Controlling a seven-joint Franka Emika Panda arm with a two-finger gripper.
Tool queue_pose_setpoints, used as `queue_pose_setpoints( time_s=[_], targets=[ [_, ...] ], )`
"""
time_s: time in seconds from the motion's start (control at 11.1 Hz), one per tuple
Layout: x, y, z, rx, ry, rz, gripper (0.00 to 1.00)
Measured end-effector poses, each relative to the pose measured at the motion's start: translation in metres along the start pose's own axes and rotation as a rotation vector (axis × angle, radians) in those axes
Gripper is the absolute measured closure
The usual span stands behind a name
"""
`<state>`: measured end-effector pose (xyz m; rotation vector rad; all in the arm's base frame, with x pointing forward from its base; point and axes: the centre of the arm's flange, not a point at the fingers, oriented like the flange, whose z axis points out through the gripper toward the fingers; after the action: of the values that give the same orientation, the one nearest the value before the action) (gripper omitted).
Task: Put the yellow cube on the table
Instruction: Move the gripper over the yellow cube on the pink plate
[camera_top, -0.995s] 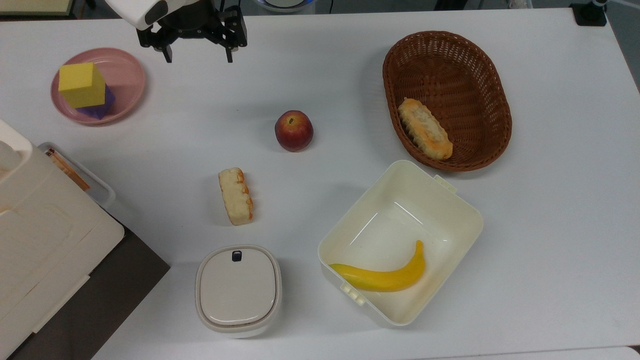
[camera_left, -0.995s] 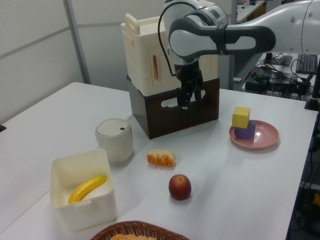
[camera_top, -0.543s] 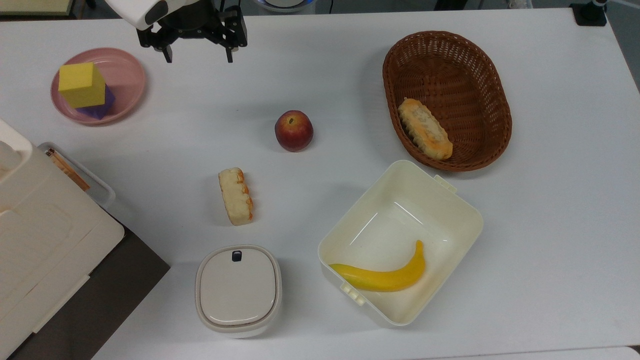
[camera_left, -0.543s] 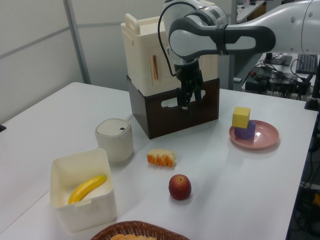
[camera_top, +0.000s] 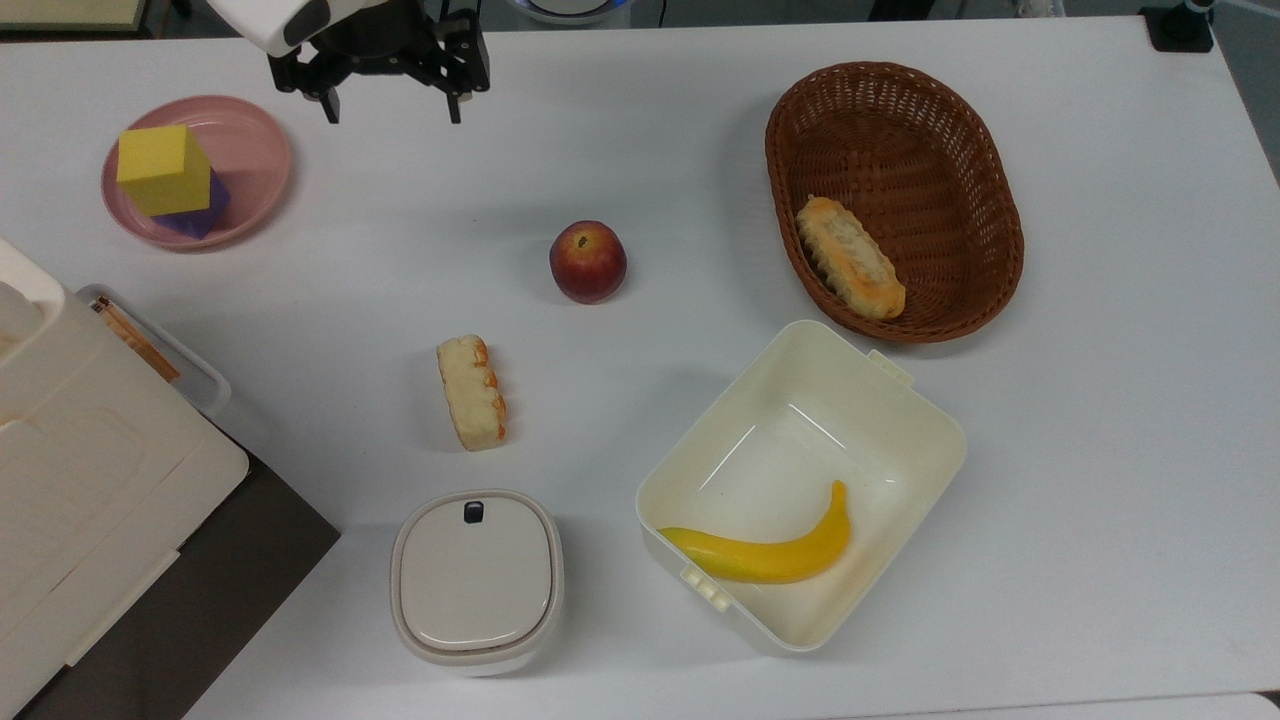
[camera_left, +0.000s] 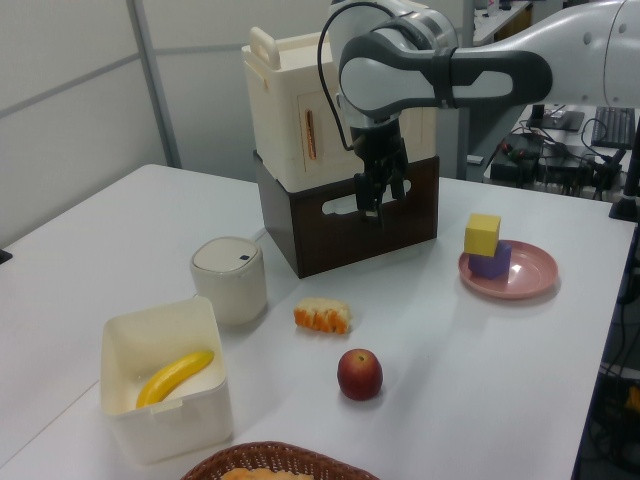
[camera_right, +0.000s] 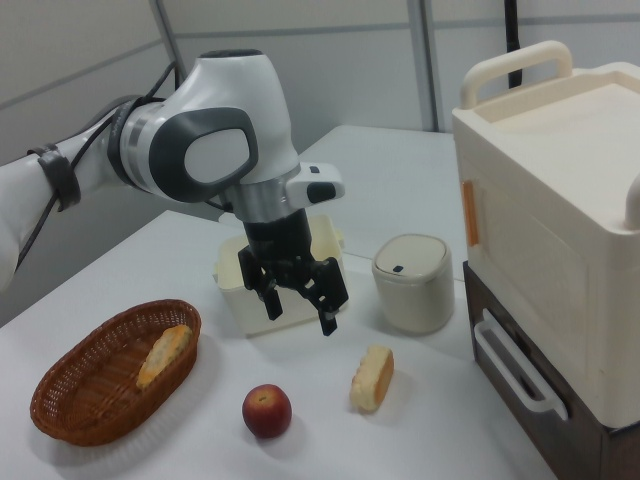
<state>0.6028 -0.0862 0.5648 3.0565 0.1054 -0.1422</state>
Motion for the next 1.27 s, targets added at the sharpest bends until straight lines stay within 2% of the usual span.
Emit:
queue_pose_setpoints(
  time_s=[0.18,0.45,0.9,1.27],
  targets=[
    [-0.007,0.027,0.001,0.003,0.0,0.028,0.0],
    [-0.028,0.096,0.013,0.018,-0.018,0.011,0.0],
    [-0.06,0.2,0.072,0.074,-0.094,-0.016,0.0],
    [-0.077,0.262,0.118,0.052,-0.112,-0.025,0.0]
  ],
)
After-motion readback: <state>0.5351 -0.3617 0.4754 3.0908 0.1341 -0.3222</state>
